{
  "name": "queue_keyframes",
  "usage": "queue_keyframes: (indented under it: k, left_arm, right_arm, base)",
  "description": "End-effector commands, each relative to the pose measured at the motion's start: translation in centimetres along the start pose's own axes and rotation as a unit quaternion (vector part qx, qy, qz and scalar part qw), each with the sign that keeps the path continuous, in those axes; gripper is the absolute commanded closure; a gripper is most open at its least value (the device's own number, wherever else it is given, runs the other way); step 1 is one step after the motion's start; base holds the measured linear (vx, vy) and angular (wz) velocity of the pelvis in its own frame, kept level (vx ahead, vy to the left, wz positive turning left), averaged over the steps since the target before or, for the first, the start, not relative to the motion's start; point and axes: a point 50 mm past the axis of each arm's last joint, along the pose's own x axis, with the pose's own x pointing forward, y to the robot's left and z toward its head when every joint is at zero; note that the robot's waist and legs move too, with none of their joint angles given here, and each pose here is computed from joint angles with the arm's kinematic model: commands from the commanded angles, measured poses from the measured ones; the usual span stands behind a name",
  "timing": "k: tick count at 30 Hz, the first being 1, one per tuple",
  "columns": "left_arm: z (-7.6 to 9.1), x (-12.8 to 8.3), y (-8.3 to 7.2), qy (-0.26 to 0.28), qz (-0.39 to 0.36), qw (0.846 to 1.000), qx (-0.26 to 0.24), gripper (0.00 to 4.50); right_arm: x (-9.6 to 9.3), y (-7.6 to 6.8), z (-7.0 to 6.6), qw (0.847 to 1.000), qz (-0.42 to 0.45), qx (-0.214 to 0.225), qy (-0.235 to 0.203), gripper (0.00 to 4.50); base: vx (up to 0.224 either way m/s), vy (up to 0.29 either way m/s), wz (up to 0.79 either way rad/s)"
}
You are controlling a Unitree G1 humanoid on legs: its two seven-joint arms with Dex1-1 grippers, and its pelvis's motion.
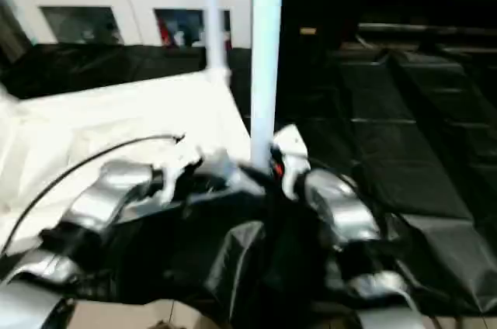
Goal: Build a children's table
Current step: Rotate leg to tighten
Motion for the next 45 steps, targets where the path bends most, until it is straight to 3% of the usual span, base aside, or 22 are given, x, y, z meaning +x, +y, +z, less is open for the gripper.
queue_keyframes:
  k: [1,5,7,10,11,16,19,26,37,38,43,45]
  left_arm:
    - [2.3,0.2,1.1,-0.037,0.057,0.998,0.009,4.5]
    - [3.1,0.9,0.8,-0.054,0.057,0.997,0.015,4.5]
    - [3.2,0.9,0.2,-0.065,0.027,0.997,0.03,4.5]
    - [3.1,0.7,-0.1,-0.073,0.003,0.997,0.037,4.5]
    - [2.8,0.3,-0.4,-0.077,-0.024,0.996,0.043,4.5]
    - [1.9,-0.7,-0.8,-0.069,-0.069,0.994,0.052,4.5]
    - [1.1,-1.9,-0.8,-0.055,-0.099,0.992,0.06,4.5]
    - [-0.1,-3.4,-0.7,-0.026,-0.132,0.989,0.068,4.5]
    - [-0.5,-4.2,-1.6,-0.016,-0.186,0.981,0.056,4.5]
    - [-0.5,-4.1,-1.5,-0.016,-0.18,0.982,0.057,4.5]
    - [-0.4,-3.6,-0.7,-0.012,-0.122,0.991,0.061,4.5]
    - [0.4,-2.8,0.1,-0.028,-0.068,0.996,0.047,4.5]
  right_arm:
    - [0.7,1.6,-2.7,0.998,-0.008,0.024,0.056,1.85]
    - [1.6,2.9,-2.1,0.999,0.004,-0.008,0.035,1.85]
    - [1.5,3.4,-1.6,0.999,0.048,-0.008,0.014,1.29]
    - [1.3,3.5,-1.3,0.997,0.078,0.011,0.006,1.06]
    - [1.0,3.3,-1.2,0.995,0.1,-0.003,0.006,0.81]
    - [-0.2,2.6,-1.0,0.986,0.161,-0.048,0.009,0.5]
    - [-2.0,1.9,-0.6,0.967,0.23,-0.105,-0.004,0.5]
    - [-4.4,0.9,-0.7,0.942,0.311,-0.122,0.021,0.5]
    - [-5.0,0.9,-0.8,0.935,0.336,-0.109,0.032,1.26]
    - [-5.0,1.0,-0.9,0.936,0.335,-0.106,0.032,1.57]
    - [-4.6,1.0,-1.3,0.947,0.308,-0.086,0.032,1.87]
    - [-3.7,0.9,-1.8,0.967,0.245,-0.056,0.035,1.89]
  base:
    - [0.0,0.0,0.0]
    - [0.0,0.0,0.0]
    - [0.0,0.0,0.0]
    - [0.0,0.0,0.0]
    - [0.0,0.0,0.0]
    - [0.0,0.0,0.0]
    - [0.0,0.0,0.0]
    - [0.0,0.0,0.0]
    - [0.0,0.0,0.0]
    - [0.0,0.0,0.0]
    - [0.0,0.0,0.0]
    - [0.0,0.0,0.0]
